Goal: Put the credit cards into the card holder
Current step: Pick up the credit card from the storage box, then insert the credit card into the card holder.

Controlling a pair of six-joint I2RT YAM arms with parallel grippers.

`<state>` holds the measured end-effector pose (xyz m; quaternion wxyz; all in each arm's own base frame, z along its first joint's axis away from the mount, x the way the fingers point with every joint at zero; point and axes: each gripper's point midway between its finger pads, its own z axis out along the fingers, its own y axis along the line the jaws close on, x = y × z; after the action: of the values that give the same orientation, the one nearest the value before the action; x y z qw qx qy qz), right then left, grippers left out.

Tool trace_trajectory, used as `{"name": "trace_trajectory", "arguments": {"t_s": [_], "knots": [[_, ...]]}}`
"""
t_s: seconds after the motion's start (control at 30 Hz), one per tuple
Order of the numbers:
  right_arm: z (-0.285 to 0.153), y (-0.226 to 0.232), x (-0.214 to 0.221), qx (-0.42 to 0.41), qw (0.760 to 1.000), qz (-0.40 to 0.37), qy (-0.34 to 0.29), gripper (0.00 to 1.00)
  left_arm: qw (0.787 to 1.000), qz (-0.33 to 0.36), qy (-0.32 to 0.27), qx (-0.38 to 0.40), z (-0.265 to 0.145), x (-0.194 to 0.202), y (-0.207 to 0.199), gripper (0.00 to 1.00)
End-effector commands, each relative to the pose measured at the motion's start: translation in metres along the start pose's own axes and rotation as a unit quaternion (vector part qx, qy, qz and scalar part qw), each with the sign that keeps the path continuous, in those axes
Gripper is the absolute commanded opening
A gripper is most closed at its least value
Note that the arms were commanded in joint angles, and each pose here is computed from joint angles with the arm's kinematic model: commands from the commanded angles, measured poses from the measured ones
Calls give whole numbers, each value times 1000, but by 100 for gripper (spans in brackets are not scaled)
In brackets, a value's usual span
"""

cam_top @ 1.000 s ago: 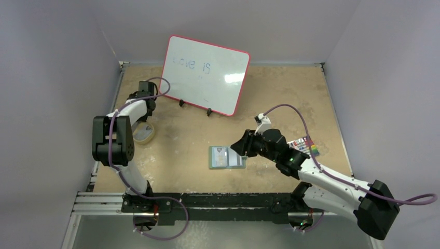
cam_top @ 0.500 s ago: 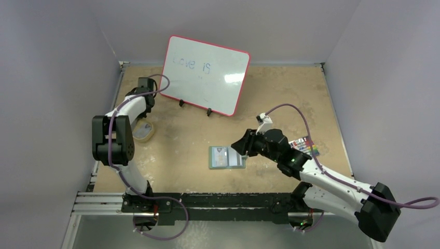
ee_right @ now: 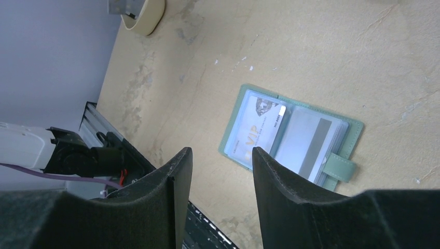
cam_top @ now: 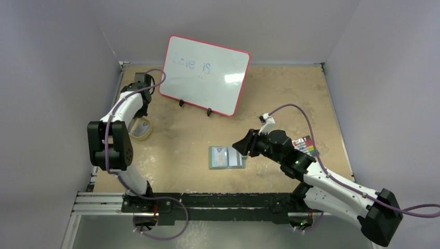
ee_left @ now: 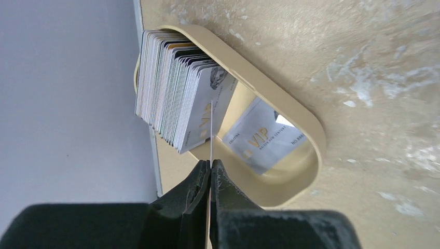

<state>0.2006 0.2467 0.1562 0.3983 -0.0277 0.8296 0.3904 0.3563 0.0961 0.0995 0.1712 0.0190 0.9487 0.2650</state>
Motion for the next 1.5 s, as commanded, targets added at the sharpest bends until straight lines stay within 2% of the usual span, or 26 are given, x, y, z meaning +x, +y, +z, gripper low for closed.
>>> {"name": "trace_trajectory", "arguments": {"t_s": [0.0, 0.17, 0.4, 0.6, 0.7, 0.77, 0.83, 1.1, 1.23, 1.4, 1.47], "knots": [[-7, 3, -4, -5, 1000, -7, -7, 49, 996, -69, -40, 41, -38, -18, 3, 0], [-11, 2, -4, 1, 1000, 9, -6, 49, 981, -112, -83, 137, -60, -32, -23, 0], [-12, -6, 0, 20, 999, 25, -4, 48, 957, -135, -99, 235, -92, -40, -46, 0], [-7, -17, 1, 54, 998, 17, 6, 48, 893, -152, -138, 401, -144, -48, -89, 0], [-3, -20, 5, 58, 998, 17, 13, 48, 855, -162, -156, 467, -172, -46, -102, 0], [0, -20, 9, 55, 998, 17, 20, 47, 821, -173, -159, 520, -189, -44, -115, 0], [3, -22, 11, 60, 998, 19, 23, 46, 799, -178, -157, 553, -202, -41, -124, 0], [19, -42, 14, 114, 993, -9, 41, 43, 741, -151, -156, 636, -259, -25, -171, 0], [22, -59, 14, 165, 985, -26, 50, 43, 727, -147, -129, 658, -272, -8, -188, 0], [29, -65, 21, 169, 983, -29, 62, 43, 693, -158, -139, 689, -287, 1, -204, 0], [32, -70, 23, 178, 981, -36, 66, 43, 693, -154, -126, 693, -283, 6, -215, 0]]}}
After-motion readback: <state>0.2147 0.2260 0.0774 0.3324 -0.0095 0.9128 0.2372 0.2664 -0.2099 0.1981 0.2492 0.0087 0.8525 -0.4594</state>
